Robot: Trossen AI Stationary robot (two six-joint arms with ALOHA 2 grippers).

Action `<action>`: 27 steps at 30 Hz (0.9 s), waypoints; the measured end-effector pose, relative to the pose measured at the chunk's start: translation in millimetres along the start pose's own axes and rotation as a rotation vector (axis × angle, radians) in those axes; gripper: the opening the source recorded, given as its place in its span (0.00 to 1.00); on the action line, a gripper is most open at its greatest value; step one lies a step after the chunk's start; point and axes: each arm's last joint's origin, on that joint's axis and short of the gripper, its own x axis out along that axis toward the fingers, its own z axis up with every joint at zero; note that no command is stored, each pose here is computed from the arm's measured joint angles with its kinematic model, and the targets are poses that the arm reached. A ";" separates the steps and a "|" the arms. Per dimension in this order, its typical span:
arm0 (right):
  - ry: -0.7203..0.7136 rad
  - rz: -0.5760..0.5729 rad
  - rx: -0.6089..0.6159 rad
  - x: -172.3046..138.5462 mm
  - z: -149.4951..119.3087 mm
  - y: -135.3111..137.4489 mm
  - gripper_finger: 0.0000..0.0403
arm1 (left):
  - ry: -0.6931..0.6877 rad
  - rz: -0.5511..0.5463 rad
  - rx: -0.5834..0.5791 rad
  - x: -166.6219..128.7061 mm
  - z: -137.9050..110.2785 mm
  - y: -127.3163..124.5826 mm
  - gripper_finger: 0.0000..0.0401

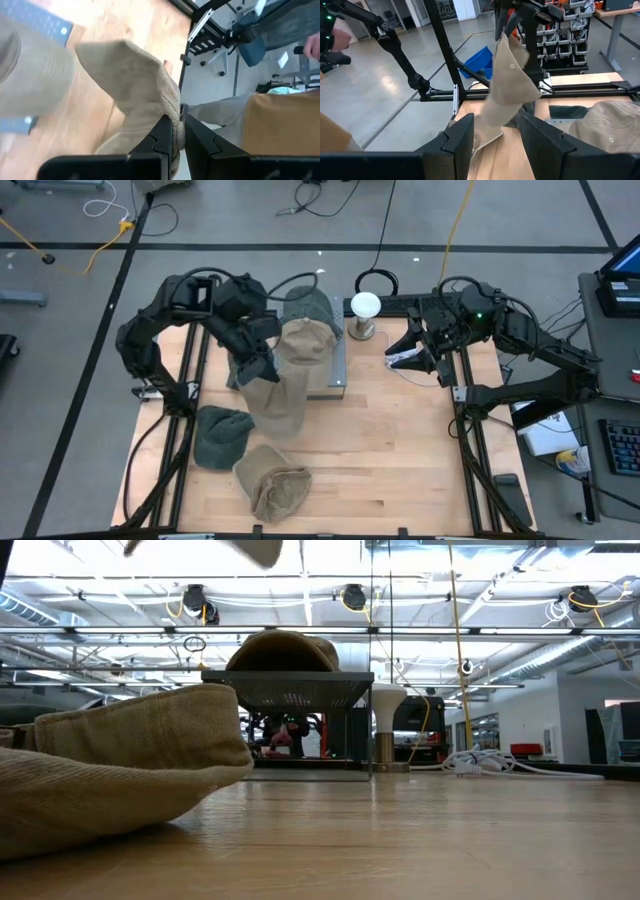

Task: Pick & Place hat
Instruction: Stack the right brown cap on the brown cap on the shelf

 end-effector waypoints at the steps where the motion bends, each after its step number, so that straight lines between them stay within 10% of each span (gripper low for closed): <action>1: 0.002 0.000 -0.008 0.0 -0.3 0.0 0.37 | -0.008 -0.004 0.015 1.2 1.5 0.0 0.07; 18: 0.002 -0.140 -0.081 -0.3 -0.7 -4.1 0.37 | -0.113 0.264 0.481 11.2 21.0 12.8 0.07; 27: 0.002 -0.149 -0.081 -0.2 -0.8 -4.4 0.37 | -0.148 0.392 0.447 5.4 25.9 23.5 0.07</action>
